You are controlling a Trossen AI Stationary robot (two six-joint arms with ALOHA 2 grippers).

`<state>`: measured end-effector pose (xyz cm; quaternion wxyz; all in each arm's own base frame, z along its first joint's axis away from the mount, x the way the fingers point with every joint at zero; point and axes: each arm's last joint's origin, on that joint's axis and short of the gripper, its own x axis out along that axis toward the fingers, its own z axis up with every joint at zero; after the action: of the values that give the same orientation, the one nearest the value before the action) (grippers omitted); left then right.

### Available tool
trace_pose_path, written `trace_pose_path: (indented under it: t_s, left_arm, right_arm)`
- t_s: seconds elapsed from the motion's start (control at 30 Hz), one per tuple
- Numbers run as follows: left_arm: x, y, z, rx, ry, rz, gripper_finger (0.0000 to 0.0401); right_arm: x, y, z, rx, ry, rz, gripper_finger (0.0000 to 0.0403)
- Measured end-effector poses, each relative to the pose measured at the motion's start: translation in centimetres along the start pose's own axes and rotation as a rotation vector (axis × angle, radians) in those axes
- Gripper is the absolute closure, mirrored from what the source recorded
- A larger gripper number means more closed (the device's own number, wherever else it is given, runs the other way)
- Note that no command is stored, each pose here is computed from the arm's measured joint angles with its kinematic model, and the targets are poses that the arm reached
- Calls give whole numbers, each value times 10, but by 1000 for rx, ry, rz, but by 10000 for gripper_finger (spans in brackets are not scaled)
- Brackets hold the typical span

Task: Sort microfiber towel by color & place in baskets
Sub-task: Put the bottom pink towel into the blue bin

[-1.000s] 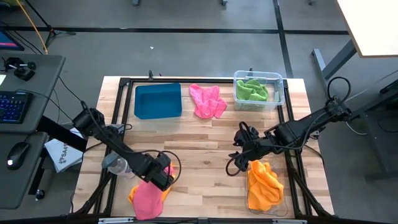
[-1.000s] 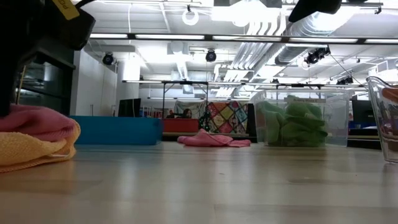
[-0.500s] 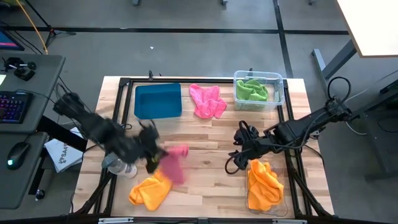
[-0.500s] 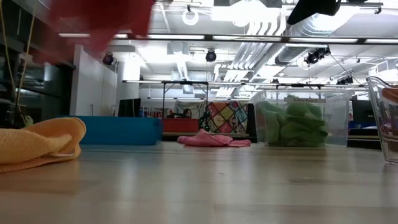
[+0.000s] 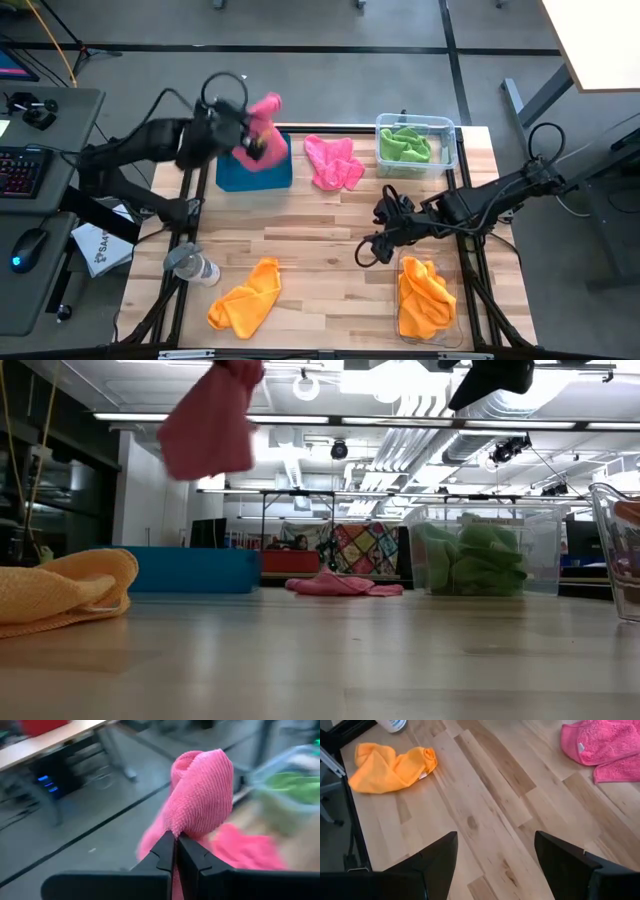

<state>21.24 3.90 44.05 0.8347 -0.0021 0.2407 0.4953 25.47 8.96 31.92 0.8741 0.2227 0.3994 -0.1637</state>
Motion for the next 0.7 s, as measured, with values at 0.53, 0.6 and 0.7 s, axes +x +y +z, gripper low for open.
trace_pose_path:
  t_s: [0.53, 0.6, 0.7]
  left_arm:
    - [96, -12, -144, -168, -4, 64, 401]
    - [103, -13, -166, -181, 31, 108, 401]
    - [104, -10, -182, -216, 56, 165, 401]
  right_arm:
    - [0, 0, 0, 66, -5, -1, 142]
    - [0, 0, 0, 90, -5, 0, 142]
    - [0, 1, 0, 117, -4, 3, 142]
